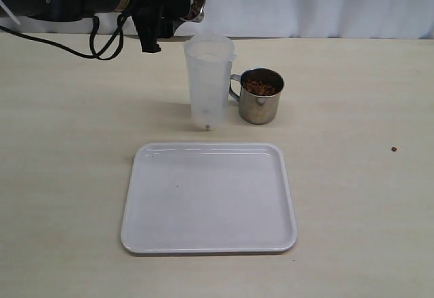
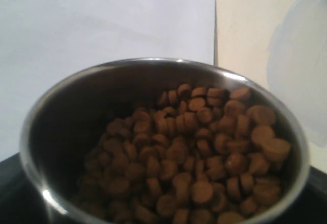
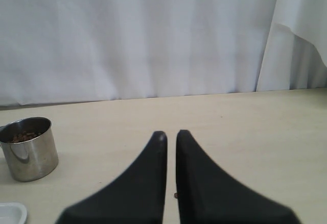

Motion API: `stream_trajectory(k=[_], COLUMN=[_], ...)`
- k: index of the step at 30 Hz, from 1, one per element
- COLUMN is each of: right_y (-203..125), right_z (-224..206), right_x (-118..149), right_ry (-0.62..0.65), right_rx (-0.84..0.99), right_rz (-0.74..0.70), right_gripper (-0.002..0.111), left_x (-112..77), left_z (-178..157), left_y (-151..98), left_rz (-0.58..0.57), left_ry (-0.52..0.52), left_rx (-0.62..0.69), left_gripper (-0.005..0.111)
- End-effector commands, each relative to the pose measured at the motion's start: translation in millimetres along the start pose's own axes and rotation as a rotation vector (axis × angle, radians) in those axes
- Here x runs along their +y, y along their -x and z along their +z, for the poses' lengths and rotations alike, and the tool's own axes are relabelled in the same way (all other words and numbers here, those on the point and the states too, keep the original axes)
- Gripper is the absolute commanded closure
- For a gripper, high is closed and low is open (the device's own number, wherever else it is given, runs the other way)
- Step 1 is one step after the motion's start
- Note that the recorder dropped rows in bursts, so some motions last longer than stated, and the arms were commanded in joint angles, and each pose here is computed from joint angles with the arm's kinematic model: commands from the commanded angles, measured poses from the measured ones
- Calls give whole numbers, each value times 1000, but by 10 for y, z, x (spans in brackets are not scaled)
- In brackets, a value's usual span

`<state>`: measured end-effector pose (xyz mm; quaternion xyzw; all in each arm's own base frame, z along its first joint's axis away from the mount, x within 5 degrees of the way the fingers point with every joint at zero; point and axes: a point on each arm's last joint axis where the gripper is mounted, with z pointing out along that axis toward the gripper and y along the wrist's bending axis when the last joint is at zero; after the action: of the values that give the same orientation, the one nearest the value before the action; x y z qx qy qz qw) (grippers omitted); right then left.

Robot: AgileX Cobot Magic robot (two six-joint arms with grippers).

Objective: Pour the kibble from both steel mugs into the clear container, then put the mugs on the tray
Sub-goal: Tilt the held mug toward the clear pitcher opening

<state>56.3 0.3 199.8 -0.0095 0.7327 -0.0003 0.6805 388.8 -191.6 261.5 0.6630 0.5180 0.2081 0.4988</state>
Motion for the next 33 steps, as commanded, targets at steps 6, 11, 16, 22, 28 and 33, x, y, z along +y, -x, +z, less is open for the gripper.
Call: stream_trajectory(k=[6, 11, 16, 22, 28, 33], right_y=[-10, -10, -10, -10, -10, -10], right_z=[1, 1, 1, 1, 1, 1], right_x=[2, 2, 2, 2, 2, 2], right_ry=[3, 3, 3, 3, 3, 3], right_rx=[-3, -3, -3, -3, -3, -3], right_rz=[-1, -1, -1, -1, -1, -1], right_gripper=[103, 103, 103, 103, 103, 103], left_x=[57, 57, 57, 57, 57, 57], left_z=[-25, -25, -25, -25, -25, -25], left_y=[50, 50, 50, 50, 52, 50], left_rz=[32, 57, 57, 52, 52, 66], left_ry=[19, 19, 19, 19, 18, 19], left_rx=[-7, -7, -7, -7, -9, -7], left_gripper=[107, 107, 107, 107, 107, 107])
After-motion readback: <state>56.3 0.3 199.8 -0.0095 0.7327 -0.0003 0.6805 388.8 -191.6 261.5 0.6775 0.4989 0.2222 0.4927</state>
